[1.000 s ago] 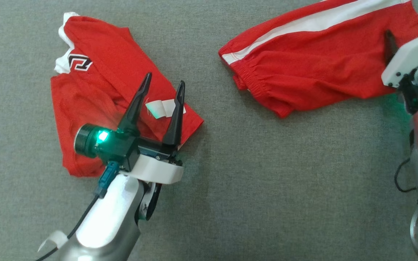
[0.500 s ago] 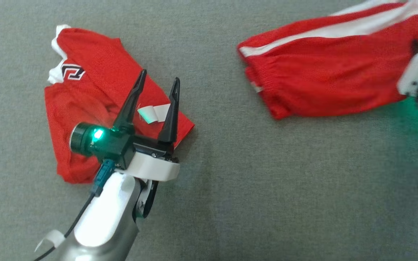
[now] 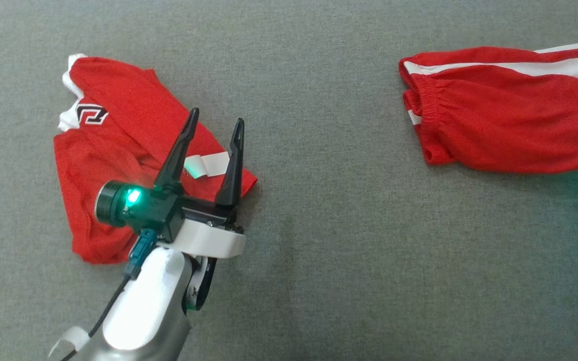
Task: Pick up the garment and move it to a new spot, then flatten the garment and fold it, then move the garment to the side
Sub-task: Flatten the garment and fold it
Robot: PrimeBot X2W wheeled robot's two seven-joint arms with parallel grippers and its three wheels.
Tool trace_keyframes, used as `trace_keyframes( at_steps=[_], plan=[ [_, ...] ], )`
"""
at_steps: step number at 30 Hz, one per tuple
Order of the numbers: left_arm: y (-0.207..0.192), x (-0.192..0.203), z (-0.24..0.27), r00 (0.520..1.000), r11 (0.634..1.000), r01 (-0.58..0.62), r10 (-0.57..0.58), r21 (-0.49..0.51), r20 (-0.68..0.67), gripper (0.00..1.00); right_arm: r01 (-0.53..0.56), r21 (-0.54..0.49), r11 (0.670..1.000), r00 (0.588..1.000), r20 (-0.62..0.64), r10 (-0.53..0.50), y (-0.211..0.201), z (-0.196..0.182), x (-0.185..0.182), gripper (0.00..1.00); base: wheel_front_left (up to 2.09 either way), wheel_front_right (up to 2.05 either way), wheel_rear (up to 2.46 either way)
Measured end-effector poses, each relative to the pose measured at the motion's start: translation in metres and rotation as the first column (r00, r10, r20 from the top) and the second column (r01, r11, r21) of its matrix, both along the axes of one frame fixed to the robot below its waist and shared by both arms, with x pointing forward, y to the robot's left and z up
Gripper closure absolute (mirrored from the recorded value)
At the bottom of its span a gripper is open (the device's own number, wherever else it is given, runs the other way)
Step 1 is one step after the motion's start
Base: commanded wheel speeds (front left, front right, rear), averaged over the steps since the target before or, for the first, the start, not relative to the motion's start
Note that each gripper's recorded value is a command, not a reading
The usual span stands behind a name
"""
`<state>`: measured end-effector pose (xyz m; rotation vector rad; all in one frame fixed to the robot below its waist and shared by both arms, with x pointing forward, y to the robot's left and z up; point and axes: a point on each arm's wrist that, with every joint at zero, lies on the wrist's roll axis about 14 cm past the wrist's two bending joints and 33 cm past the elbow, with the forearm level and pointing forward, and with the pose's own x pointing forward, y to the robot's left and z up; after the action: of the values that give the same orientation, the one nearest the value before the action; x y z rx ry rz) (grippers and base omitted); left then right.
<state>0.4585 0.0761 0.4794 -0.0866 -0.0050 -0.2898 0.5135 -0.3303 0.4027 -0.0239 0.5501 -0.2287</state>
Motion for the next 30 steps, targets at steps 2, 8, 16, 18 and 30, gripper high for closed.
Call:
trace_keyframes(
  at_steps=[2, 8, 16, 18, 30],
  plan=[
    [0.002, 0.0, 0.002, 1.0, 1.0, -0.004, 0.004, 0.002, 0.004, 0.0, -0.006, 0.009, 1.0, 0.998, 0.059, 0.005, 0.006, 0.01, 0.006, 1.0, 0.0, 0.0, 0.0],
    [0.003, -0.009, 0.006, 1.0, 1.0, -0.004, 0.004, 0.012, 0.011, 0.0, -0.096, 0.094, 0.991, 0.973, 0.219, 0.074, 0.064, 0.038, 0.023, 1.0, 0.0, 0.0, 0.0],
    [0.013, -0.022, 0.019, 0.999, 0.999, -0.036, 0.035, 0.022, 0.035, 0.0, -0.278, 0.166, 0.946, 0.92, 0.329, 0.213, 0.144, 0.066, 0.021, 1.0, 0.0, 0.0, 0.0],
    [0.018, -0.026, 0.018, 0.998, 0.998, -0.05, 0.049, 0.025, 0.031, 0.0, -0.319, 0.175, 0.932, 0.912, 0.325, 0.251, 0.16, 0.063, 0.016, 1.0, 0.0, 0.0, 0.0],
    [0.037, -0.035, 0.016, 0.994, 0.994, -0.103, 0.102, 0.038, 0.024, 0.0, -0.533, 0.17, 0.829, 0.837, 0.25, 0.487, 0.242, 0.041, -0.006, 1.0, 0.0, 0.0, 0.0]
  ],
)
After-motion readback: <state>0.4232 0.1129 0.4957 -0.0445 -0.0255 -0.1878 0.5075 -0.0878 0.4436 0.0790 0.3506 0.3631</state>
